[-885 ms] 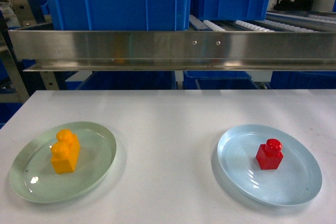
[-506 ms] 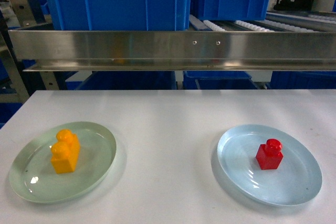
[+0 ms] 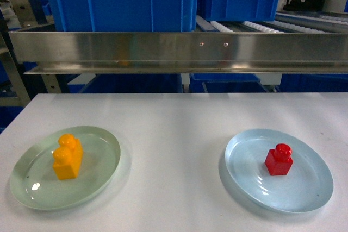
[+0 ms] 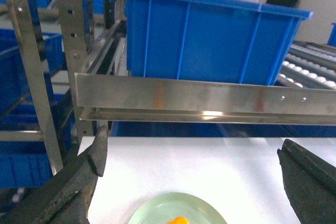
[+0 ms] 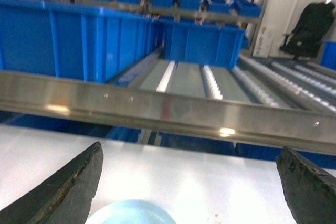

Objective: Sort and place red and yellow blocks in left bins

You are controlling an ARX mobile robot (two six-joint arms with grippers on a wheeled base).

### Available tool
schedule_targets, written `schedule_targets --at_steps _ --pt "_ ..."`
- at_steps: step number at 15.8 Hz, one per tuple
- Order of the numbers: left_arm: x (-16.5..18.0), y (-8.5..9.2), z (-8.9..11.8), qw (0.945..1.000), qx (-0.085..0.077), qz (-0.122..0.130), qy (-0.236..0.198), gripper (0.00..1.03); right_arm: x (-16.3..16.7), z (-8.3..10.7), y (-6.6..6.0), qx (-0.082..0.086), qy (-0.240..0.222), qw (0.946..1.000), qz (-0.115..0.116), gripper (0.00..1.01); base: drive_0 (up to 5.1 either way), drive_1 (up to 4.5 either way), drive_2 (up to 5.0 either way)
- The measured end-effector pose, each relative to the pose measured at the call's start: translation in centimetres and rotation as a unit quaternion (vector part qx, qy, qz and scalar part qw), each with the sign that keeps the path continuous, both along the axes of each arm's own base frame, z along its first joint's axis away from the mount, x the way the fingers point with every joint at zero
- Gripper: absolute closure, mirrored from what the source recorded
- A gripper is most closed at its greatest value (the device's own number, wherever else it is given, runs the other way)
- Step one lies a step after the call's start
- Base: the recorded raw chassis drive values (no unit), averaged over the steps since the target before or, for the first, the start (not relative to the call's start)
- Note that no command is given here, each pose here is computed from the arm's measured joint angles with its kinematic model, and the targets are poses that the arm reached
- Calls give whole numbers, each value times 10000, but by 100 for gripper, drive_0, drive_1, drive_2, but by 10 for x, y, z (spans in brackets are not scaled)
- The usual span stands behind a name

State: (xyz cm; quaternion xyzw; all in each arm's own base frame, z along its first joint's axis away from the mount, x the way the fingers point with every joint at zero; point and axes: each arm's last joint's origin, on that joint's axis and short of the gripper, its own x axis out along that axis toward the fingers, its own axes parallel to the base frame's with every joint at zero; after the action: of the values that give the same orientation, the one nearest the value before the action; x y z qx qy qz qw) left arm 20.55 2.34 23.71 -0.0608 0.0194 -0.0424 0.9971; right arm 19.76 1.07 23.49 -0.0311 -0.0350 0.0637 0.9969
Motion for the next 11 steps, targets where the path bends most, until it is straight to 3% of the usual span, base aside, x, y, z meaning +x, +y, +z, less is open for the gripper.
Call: schedule_targets --at_steps 2,4,6,8,9,10,11 --pt "52 -1 -1 9988 -83 -68 482 5 46 -7 6 -172 648 9976 168 3 0 0 0" --pt "105 -9 -1 9987 73 -95 505 5 88 -15 14 -215 1061 9933 393 3 0 0 0" --pt "140 -15 -27 9967 45 -334 742 5 121 -38 24 -242 1552 9858 585 3 0 0 0" --pt "139 -17 -50 9923 17 -362 1181 5 133 -79 29 -341 2220 9723 654 3 0 0 0" --pt "139 -16 -45 9937 25 -352 1062 5 135 -95 29 -440 2469 9658 660 3 0 0 0" --pt "139 -14 -39 9951 33 -305 939 5 135 -102 28 -474 2571 9629 677 3 0 0 0" --pt "139 -14 -37 9953 35 -303 915 5 136 -104 27 -470 2550 9636 647 3 0 0 0"
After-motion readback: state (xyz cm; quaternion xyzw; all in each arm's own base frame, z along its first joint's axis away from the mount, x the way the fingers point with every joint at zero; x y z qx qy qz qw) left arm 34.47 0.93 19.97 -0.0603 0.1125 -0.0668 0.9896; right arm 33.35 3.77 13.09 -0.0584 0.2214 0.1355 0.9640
